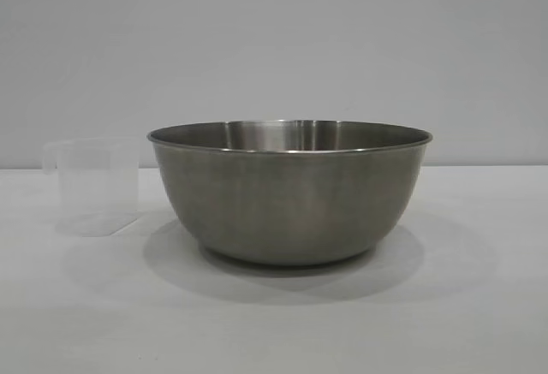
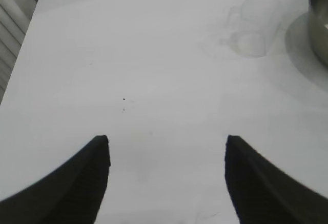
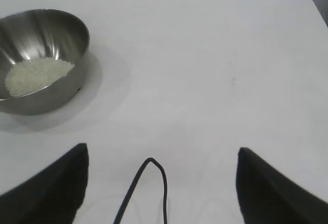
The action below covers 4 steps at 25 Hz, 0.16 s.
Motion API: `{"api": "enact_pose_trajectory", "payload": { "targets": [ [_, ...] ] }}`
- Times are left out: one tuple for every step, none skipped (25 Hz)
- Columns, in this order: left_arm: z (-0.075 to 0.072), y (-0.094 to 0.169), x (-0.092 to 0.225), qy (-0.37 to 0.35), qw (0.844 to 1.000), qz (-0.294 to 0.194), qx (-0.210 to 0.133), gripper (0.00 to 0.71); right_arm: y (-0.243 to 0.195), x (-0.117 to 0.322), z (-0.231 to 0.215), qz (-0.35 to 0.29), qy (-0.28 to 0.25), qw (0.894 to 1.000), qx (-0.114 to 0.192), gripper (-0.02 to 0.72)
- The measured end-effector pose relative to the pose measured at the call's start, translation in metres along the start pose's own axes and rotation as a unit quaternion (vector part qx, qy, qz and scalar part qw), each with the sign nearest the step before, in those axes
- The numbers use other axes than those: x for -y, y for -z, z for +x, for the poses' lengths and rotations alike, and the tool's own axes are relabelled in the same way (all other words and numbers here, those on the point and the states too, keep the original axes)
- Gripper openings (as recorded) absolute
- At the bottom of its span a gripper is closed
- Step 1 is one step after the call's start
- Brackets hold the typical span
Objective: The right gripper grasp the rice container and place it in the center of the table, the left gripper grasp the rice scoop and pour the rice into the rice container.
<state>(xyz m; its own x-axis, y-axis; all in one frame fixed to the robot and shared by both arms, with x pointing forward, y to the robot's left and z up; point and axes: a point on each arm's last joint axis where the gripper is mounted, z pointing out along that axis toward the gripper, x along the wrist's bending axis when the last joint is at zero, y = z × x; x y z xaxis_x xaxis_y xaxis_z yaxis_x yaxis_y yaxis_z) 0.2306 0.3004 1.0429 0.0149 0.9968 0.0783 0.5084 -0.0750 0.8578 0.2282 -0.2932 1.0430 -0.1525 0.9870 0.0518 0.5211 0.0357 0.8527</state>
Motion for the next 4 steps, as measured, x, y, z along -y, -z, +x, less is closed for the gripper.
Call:
{"api": "enact_pose_trajectory", "payload": {
  "targets": [
    [0.0, 0.0, 0.0, 0.0, 1.0, 0.0, 0.0, 0.422, 0.0, 0.0, 0.0, 0.0, 0.0, 1.0, 0.0, 0.51],
    [0.0, 0.0, 0.0, 0.0, 1.0, 0.0, 0.0, 0.422, 0.0, 0.0, 0.0, 0.0, 0.0, 1.0, 0.0, 0.51],
    [0.0, 0.0, 0.0, 0.0, 1.0, 0.0, 0.0, 0.422, 0.0, 0.0, 0.0, 0.0, 0.0, 1.0, 0.0, 0.51],
    [0.0, 0.0, 0.0, 0.0, 1.0, 0.0, 0.0, 0.422, 0.0, 0.0, 0.0, 0.0, 0.0, 1.0, 0.0, 0.51]
  ]
}}
